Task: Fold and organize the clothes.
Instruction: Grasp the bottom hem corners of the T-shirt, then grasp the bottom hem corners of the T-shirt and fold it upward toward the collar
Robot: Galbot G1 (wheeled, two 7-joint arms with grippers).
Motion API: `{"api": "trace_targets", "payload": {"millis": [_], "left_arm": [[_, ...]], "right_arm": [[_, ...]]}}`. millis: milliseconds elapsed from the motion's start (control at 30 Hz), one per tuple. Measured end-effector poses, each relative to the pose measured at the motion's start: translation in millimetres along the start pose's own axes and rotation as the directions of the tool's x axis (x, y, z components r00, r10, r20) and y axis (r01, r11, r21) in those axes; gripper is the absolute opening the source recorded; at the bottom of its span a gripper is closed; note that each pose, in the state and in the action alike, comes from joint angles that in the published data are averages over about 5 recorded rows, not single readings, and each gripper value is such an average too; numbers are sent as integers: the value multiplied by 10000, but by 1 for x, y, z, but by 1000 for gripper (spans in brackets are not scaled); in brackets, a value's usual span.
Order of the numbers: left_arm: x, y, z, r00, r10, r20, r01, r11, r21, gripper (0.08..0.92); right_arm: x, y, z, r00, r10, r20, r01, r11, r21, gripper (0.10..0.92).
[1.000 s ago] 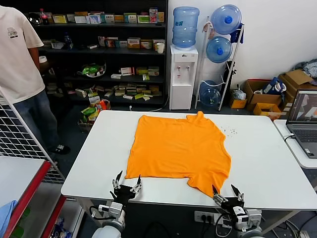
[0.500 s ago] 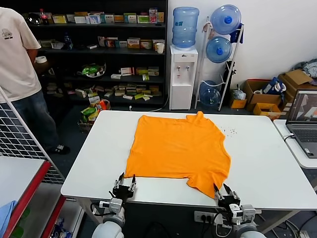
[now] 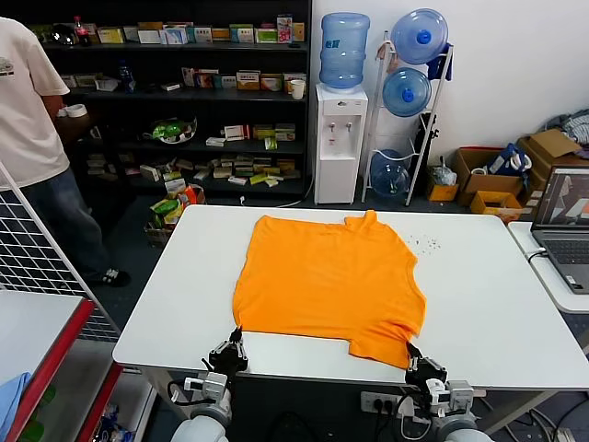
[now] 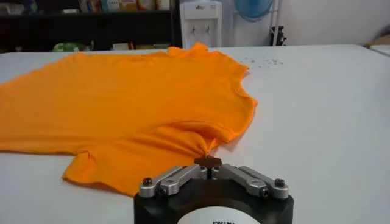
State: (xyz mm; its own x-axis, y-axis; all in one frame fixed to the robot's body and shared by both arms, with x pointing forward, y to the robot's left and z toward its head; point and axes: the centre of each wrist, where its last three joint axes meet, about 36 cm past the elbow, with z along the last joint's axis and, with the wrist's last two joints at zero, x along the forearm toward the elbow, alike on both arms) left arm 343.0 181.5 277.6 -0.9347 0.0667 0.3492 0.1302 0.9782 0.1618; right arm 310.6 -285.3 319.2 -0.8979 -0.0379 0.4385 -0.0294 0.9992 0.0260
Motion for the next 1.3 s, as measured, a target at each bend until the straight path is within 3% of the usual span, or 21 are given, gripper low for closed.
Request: {"api": "trace_targets", "payload": {"millis": [333,700,900,1300], "left_arm": [[13,12,-8,9996,-64,258,69,9998,-185,98],[25,16,-27,9956,72,929,-32,9991,-429,98],[14,10,-31,9926,105,1208,-50,9989,-458,98],[-30,0,-34,9920,69,1261,-5,9987,-506,98]], "right_arm": [[34,0,-9,9985,-1,547,-42,9968,798,125],[48,-8,-15,9927,-171,1195,-3,9895,1443,125],[24,-18,-16,9834,-331,1785,46,9875,1577,125],[-42,-38,-29,9692,-414,2428,-2,9856,1689,125]]}}
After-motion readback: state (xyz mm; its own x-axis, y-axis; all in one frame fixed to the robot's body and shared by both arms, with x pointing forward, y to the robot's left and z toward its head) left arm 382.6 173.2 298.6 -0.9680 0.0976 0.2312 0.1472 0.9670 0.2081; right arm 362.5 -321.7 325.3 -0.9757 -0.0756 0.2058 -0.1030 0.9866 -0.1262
